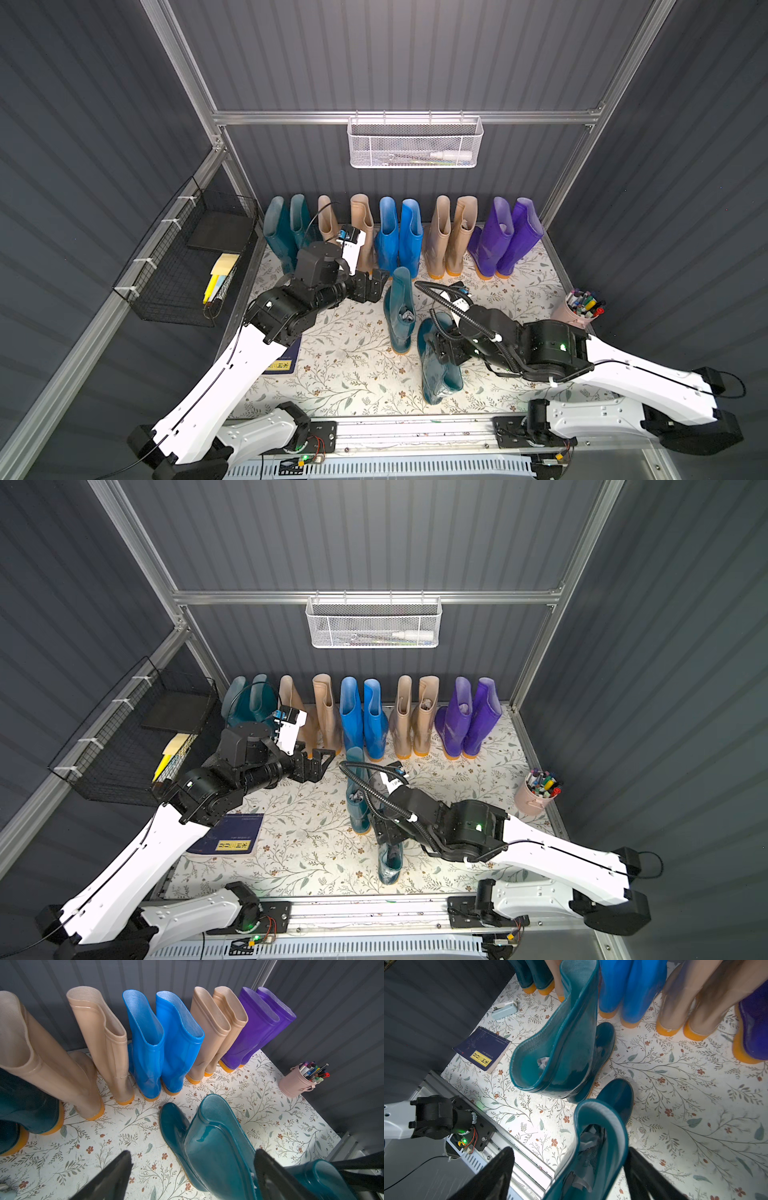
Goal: Match and arrange rain boots in pairs
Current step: Pair a pair of rain boots at the center of the board.
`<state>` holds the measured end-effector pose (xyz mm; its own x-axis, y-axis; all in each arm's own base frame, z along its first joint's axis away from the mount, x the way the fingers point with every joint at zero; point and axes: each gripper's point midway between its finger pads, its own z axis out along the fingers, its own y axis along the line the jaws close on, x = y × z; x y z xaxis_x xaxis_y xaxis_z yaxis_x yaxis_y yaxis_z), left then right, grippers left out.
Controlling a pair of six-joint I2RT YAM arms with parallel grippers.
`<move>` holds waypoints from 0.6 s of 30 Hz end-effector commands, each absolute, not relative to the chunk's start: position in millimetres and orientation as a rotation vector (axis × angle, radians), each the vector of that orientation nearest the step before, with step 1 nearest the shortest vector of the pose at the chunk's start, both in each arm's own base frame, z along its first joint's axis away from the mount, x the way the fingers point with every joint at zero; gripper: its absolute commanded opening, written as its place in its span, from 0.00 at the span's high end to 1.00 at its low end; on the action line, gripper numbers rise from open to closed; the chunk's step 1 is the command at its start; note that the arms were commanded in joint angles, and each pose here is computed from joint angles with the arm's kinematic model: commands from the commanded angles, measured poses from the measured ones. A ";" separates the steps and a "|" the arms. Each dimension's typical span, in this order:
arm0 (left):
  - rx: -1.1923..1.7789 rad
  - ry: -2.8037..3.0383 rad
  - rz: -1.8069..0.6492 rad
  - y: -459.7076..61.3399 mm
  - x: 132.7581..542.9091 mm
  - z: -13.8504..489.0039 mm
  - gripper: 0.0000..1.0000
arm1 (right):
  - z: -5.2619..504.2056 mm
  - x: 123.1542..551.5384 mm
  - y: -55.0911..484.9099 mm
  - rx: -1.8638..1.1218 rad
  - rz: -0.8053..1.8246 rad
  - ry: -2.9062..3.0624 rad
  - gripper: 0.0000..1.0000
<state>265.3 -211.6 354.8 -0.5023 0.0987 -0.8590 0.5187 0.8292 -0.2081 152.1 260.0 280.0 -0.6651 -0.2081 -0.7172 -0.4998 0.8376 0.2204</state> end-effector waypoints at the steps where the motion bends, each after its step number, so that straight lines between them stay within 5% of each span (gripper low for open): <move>1: 0.455 2.045 -0.575 -212.6 262.8 358.6 0.06 | 270.2 153.8 249.9 -0.465 0.445 2.323 0.18; 14: 0.468 2.052 -0.583 -213.4 260.2 356.3 0.14 | 264.7 154.3 246.6 -0.443 0.439 2.320 0.27; 18: 0.474 2.055 -0.577 -213.8 261.2 355.6 0.14 | 260.7 155.3 249.4 -0.454 0.422 2.327 0.36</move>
<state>264.1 -213.0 354.7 -0.5047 0.0996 -0.8575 0.5254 0.8236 -0.2136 153.3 249.4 262.6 -0.6841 -0.2085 -0.6989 -0.4468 0.8773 0.1756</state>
